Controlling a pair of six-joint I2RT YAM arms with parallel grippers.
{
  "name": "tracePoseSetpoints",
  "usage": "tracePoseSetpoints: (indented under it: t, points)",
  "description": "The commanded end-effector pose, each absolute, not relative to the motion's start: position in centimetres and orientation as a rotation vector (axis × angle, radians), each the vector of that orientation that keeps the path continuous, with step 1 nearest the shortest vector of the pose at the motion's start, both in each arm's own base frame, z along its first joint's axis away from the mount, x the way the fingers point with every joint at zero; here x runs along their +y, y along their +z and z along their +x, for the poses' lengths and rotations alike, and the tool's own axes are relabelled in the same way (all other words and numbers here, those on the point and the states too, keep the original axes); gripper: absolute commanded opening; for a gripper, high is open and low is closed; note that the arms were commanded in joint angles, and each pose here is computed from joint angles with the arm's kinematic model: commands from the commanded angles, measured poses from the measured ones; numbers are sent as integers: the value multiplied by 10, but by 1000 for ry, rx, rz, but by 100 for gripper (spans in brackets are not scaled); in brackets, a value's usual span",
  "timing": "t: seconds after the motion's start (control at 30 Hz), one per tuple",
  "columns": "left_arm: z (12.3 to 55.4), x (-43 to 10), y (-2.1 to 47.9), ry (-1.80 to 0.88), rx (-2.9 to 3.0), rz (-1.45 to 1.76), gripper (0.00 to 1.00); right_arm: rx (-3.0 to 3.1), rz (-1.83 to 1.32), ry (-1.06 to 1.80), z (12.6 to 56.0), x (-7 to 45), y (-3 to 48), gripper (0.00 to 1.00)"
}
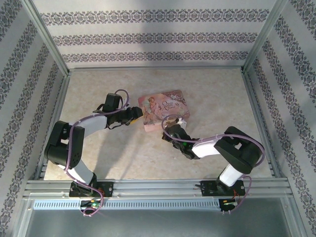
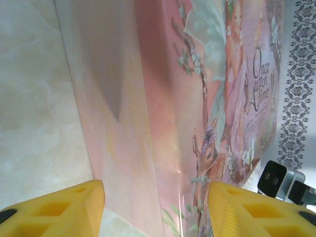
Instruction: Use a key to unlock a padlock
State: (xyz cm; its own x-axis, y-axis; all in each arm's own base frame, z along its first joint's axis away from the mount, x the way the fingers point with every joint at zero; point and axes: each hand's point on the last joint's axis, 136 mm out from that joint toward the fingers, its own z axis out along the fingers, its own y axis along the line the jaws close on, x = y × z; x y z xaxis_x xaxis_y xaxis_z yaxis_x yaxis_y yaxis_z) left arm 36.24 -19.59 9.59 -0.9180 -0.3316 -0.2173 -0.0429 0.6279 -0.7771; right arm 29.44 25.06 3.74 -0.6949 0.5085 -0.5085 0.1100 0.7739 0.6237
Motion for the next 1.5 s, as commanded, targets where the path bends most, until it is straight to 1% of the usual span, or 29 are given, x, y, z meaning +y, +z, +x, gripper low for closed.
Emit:
tracePoseSetpoints:
  t: [0.0,0.2,0.43,0.73,0.97,1.07,1.17,1.2,1.3,1.4,1.47]
  points:
    - [358,-196,110,-1171,2476,-258,57,2315,561,512,292,226,39,3]
    - [353,-193,115,-1151,2470,-246,57,2392,617,288,288,212,38,3]
    - [353,-193,116,-1156,2465,-239,58,2426,648,114,286,204,33,3]
    - [354,-194,113,-1160,2470,-245,57,2435,617,53,289,212,31,11]
    - [353,-194,113,-1156,2475,-244,57,2420,574,76,290,217,40,28]
    - [353,-194,115,-1152,2474,-241,58,2407,519,90,288,220,51,37]
    - [352,-193,116,-1149,2477,-237,57,2408,466,104,281,223,59,48]
    - [353,-193,117,-1145,2476,-239,58,2408,456,115,278,223,60,56]
    - [352,-193,119,-1145,2475,-237,57,2399,421,139,268,221,67,65]
    - [351,-192,123,-1142,2473,-229,57,2373,370,164,261,213,82,71]
    - [350,-191,127,-1134,2471,-222,58,2339,317,173,259,205,96,71]
